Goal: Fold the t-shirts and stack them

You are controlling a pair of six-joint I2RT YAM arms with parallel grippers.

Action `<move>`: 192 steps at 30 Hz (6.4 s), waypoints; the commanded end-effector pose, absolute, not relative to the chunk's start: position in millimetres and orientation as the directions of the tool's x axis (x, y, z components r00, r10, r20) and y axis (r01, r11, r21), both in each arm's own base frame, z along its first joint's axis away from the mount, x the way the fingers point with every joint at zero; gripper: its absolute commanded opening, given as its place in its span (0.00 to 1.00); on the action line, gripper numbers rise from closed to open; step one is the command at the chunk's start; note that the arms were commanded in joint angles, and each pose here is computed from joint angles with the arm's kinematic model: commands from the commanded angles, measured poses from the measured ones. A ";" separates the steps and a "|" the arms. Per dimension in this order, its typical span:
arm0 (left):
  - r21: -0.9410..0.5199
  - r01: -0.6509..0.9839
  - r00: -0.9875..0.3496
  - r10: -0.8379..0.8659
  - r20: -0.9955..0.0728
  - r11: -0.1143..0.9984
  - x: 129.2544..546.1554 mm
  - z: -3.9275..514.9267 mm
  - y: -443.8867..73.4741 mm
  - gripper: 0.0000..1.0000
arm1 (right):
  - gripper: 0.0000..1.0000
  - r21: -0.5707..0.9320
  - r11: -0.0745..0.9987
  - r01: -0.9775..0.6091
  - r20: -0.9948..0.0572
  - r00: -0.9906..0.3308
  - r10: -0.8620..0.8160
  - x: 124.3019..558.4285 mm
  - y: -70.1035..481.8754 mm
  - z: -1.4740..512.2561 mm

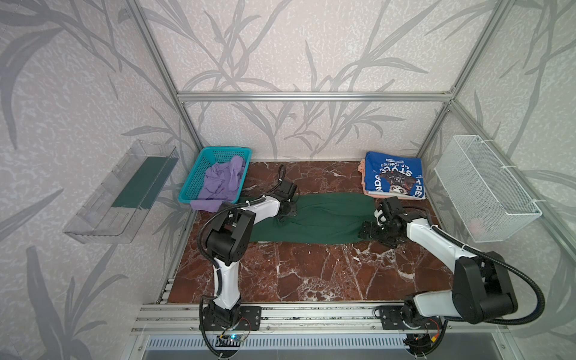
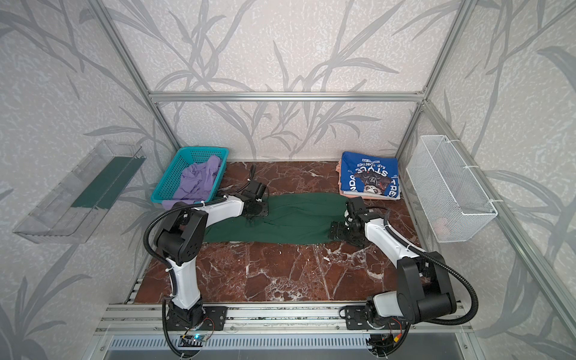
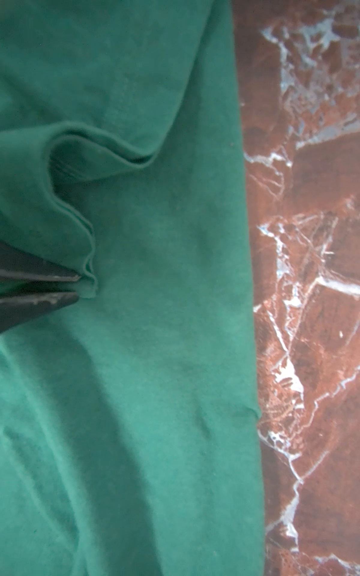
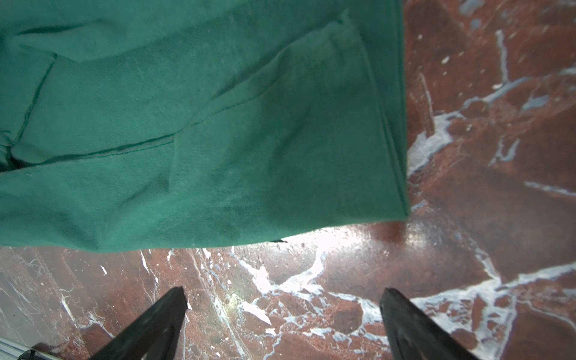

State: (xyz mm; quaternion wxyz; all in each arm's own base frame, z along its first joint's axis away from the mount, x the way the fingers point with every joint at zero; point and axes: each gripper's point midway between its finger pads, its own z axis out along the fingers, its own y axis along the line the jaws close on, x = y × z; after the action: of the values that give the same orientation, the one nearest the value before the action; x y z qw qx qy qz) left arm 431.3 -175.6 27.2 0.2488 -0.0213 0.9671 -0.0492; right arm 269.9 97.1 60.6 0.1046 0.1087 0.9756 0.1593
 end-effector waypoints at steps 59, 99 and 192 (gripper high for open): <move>0.101 -0.242 -0.794 -0.137 -0.593 0.965 432.2 30.6 -101.0 0.99 | 1.00 -0.008 1.000 0.017 -0.096 -0.995 0.016 315.5 104.4 9.8; -0.001 -0.048 -0.768 -0.037 -0.639 0.999 528.5 88.8 -139.3 0.97 | 1.00 0.092 0.990 0.105 -0.155 -0.981 0.119 225.4 91.8 55.3; -0.120 0.370 -0.898 0.322 -0.298 0.921 373.4 17.9 -297.4 0.18 | 0.48 0.246 0.946 0.210 -0.016 -0.975 0.221 220.9 76.9 29.5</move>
State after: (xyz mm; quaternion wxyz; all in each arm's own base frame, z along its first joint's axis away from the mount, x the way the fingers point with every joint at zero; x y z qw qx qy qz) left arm 379.7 -305.8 23.7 0.1559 0.1807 0.9650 -0.1091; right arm 224.6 79.5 27.5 0.0226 0.1091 0.9858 0.1254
